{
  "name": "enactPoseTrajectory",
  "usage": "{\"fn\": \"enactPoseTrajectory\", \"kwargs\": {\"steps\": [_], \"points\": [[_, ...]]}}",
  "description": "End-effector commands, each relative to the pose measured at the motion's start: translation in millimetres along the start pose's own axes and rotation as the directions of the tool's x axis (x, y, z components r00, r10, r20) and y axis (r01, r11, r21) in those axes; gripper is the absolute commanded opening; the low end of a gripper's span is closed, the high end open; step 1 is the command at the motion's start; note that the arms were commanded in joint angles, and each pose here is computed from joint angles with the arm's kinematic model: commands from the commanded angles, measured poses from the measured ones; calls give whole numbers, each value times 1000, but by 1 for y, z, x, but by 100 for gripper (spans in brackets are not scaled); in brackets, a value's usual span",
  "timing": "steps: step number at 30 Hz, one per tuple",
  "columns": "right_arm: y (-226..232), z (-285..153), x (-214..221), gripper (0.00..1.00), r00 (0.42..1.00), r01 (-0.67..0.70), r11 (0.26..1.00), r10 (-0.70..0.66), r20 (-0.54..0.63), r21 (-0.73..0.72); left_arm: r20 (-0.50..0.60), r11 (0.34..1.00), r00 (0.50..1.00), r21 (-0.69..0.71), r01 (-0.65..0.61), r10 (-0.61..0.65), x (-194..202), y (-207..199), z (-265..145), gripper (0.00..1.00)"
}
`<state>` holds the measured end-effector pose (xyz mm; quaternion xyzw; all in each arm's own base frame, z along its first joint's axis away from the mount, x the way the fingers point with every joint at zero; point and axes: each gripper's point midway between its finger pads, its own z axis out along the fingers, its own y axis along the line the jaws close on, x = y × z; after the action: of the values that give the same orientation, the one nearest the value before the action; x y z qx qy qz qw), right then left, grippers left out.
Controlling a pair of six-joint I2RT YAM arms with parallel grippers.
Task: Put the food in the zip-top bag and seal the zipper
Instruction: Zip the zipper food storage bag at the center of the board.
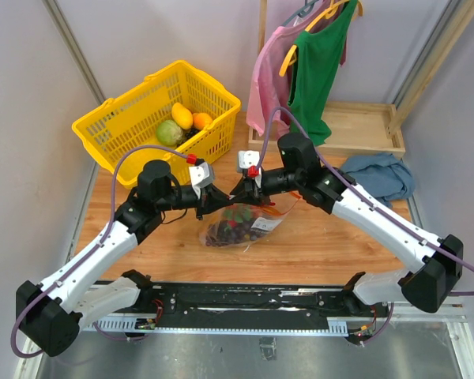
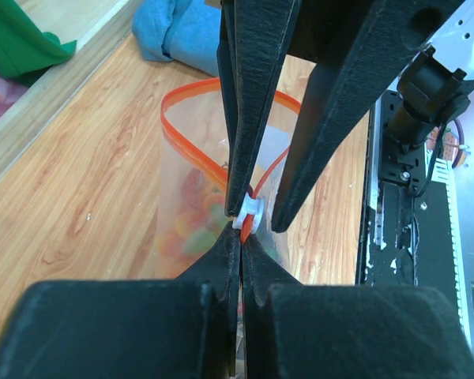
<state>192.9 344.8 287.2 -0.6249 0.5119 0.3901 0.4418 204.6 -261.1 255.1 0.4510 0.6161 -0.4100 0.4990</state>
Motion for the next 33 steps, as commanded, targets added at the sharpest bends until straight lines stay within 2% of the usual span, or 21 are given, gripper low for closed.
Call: {"fn": "enactPoseTrajectory", "kwargs": {"steps": [1,14,26,33], "points": [[-6,-2,-11,21,999,38,999,-38,23,-3,61,997,995,9,-76,75,-22,-4,-3,0],[-16,-10,15,6,997,10,998,-4,-82,68,81,997,994,-19,-68,70,-28,-3,-6,0],[-27,-38,51,3,978,-55,974,97,-186,219,123,994,992,-111,-26,39,-30,6,-12,0],[-36,-59,70,3,955,-92,924,188,-231,370,121,971,993,-240,18,11,-25,25,-19,0]]}}
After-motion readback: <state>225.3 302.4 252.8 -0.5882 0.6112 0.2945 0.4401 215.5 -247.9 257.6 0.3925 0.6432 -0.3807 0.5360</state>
